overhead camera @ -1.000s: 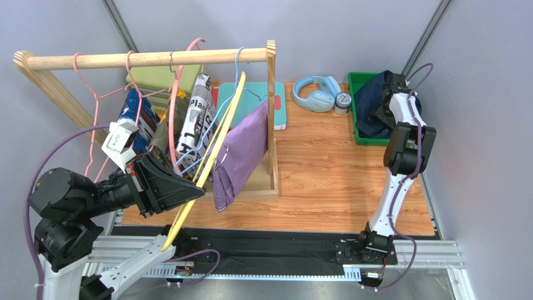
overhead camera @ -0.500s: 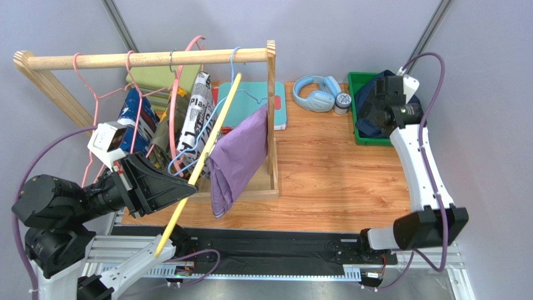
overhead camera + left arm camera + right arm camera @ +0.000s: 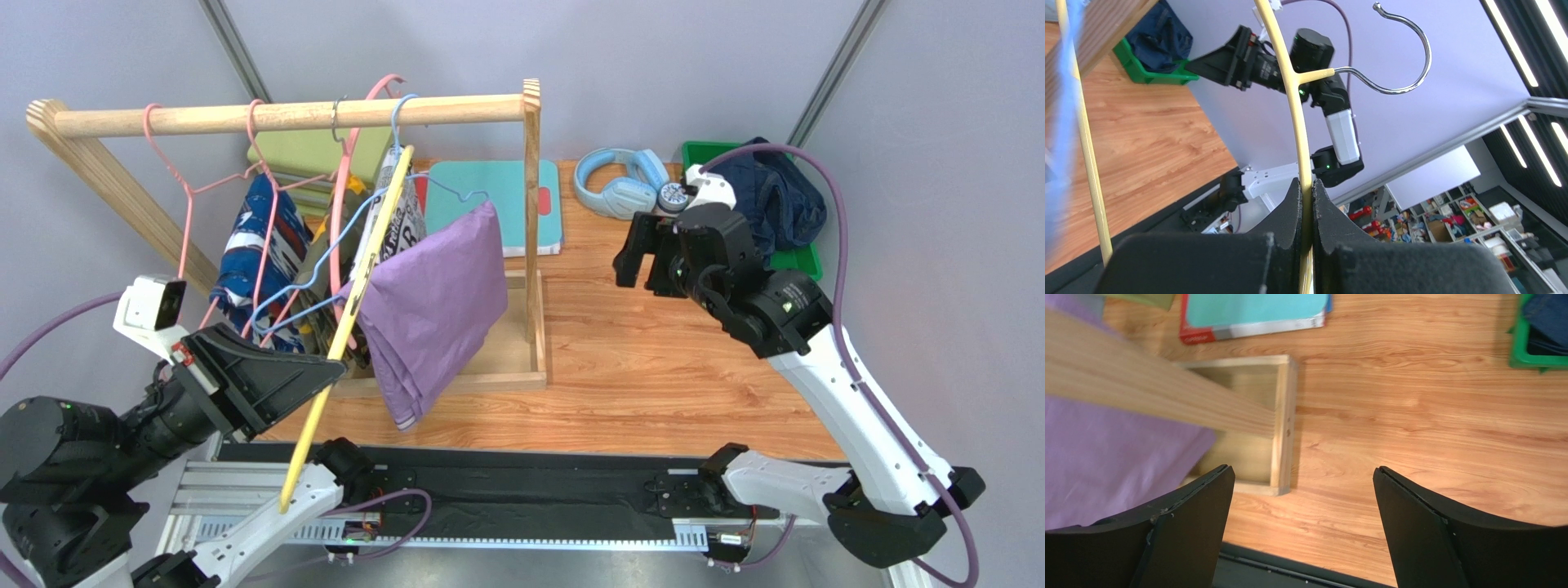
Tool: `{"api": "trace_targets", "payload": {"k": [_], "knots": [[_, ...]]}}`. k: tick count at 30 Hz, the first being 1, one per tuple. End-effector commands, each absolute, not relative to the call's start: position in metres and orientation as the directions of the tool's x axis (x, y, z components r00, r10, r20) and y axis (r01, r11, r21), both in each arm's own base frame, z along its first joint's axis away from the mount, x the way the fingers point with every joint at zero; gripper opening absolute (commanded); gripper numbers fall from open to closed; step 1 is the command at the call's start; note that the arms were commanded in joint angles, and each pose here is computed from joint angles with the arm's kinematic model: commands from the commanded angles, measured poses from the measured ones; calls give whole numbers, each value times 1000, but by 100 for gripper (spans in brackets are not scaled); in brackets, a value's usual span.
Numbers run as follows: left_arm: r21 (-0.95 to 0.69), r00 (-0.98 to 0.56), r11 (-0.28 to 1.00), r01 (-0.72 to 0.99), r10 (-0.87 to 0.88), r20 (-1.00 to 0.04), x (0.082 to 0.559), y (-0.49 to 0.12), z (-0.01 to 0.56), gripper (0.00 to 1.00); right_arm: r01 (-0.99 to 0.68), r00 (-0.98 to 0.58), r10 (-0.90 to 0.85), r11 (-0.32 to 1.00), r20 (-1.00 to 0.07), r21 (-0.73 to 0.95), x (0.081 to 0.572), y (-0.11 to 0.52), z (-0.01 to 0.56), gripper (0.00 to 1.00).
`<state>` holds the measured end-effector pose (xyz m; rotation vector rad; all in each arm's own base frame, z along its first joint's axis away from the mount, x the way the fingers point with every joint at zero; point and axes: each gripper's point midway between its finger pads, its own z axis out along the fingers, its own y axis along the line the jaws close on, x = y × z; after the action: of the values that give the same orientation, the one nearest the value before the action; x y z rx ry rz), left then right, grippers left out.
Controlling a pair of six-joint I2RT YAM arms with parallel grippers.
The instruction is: Remove the trousers from the hanger
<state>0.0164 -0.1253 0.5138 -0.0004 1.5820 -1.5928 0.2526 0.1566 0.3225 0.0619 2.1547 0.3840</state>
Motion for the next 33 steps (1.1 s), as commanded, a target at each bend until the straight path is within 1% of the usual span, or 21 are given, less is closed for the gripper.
{"api": "trace_targets", "payload": {"k": [1, 2, 3, 5, 7, 8, 10, 12, 14, 15, 18, 22, 27, 30, 33], "knots": [[-806, -543, 269, 528, -622, -564, 47, -121, 518, 0, -187, -580, 162, 928, -798, 324, 232, 187, 324, 90], [-765, -500, 318, 560, -606, -618, 52, -121, 517, 0, -232, -581, 141, 915, -801, 329, 223, 200, 324, 90], [-729, -471, 341, 594, -587, -658, 52, -122, 521, 0, -253, -584, 131, 908, -801, 333, 218, 206, 324, 90], [-684, -469, 422, 595, -510, -721, 67, -132, 510, 0, -299, -599, 107, 889, -793, 346, 206, 222, 320, 90], [-675, -492, 446, 587, -466, -736, 77, -142, 507, 0, -314, -599, 88, 888, -796, 335, 199, 229, 319, 90], [-673, -499, 454, 584, -452, -739, 79, -144, 505, 0, -340, -608, 62, 881, -792, 330, 188, 236, 317, 90], [-679, -506, 464, 569, -453, -734, 87, -148, 502, 0, -350, -606, 60, 875, -794, 333, 179, 239, 318, 90], [-671, -502, 463, 580, -445, -741, 91, -153, 503, 0, -378, -610, 52, 858, -791, 348, 169, 244, 319, 90], [-646, -516, 445, 620, -389, -763, 92, -165, 504, 0, -390, -609, 40, 854, -792, 343, 163, 242, 317, 90], [-630, -521, 410, 659, -355, -776, 85, -171, 508, 0, -385, -609, 39, 859, -792, 338, 163, 239, 316, 90], [-587, -497, 406, 700, -314, -809, 89, -178, 512, 0, -381, -596, 53, 860, -801, 340, 159, 224, 320, 90], [-553, -493, 350, 756, -251, -833, 80, -188, 515, 0, -387, -555, 98, 849, -826, 361, 155, 204, 337, 90], [-581, -520, 334, 742, -260, -813, 72, -184, 513, 0, -402, -515, 105, 847, -851, 348, 151, 183, 353, 90], [-597, -524, 313, 739, -290, -801, 61, -177, 516, 0, -408, -518, 105, 842, -849, 353, 148, 180, 353, 90], [-624, -520, 345, 701, -352, -778, 56, -162, 517, 0, -403, -524, 135, 831, -841, 384, 145, 178, 350, 90]]}}
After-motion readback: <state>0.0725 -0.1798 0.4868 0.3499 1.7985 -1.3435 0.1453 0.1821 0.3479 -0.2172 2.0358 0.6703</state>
